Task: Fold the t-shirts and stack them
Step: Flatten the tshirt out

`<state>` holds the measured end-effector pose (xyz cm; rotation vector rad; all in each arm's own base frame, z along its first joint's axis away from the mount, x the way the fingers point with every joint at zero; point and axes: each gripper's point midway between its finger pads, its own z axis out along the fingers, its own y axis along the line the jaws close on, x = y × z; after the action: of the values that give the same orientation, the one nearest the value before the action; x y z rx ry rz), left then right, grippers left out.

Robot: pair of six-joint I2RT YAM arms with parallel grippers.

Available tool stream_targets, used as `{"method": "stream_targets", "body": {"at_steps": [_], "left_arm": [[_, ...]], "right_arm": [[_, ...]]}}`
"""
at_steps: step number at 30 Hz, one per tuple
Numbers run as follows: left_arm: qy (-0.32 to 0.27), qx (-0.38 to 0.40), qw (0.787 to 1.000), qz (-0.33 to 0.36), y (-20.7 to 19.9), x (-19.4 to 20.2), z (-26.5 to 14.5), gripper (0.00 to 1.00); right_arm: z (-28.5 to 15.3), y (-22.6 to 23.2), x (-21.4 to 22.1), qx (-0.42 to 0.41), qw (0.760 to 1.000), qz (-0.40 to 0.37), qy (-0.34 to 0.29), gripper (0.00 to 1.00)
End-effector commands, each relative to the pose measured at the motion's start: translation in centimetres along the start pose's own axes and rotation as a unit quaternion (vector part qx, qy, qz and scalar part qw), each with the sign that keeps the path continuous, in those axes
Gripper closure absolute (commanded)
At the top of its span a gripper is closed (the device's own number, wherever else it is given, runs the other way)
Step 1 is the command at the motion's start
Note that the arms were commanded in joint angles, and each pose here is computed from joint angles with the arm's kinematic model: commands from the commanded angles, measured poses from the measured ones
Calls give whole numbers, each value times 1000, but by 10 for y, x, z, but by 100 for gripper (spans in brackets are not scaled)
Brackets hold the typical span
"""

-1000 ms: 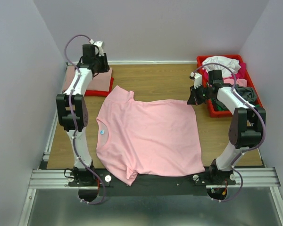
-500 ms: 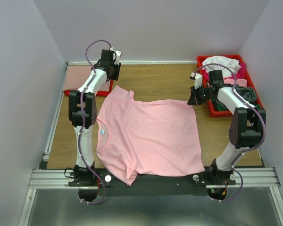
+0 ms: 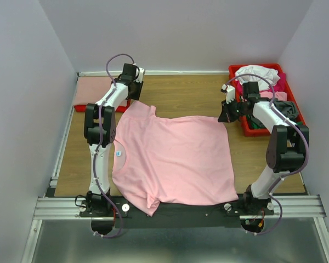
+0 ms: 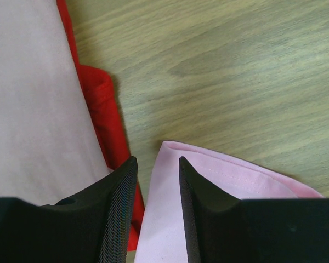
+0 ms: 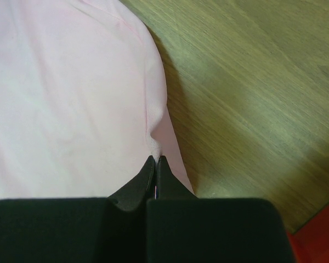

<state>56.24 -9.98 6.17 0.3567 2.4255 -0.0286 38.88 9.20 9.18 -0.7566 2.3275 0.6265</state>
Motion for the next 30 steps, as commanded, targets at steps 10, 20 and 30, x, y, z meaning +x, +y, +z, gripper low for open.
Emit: {"method": "stream_targets", "body": {"at_steps": [10, 20, 30], "left_arm": [[28, 20, 999, 10, -8, 17, 20, 57], [72, 57, 996, 2, -21, 49, 34, 55], [83, 66, 994, -13, -21, 56, 32, 72]], "right_arm": [[2, 0, 5, -6, 1000, -2, 1, 100], [-3, -6, 5, -1, 1000, 4, -5, 100], [-6, -6, 3, 0, 1000, 4, -9, 100]]}}
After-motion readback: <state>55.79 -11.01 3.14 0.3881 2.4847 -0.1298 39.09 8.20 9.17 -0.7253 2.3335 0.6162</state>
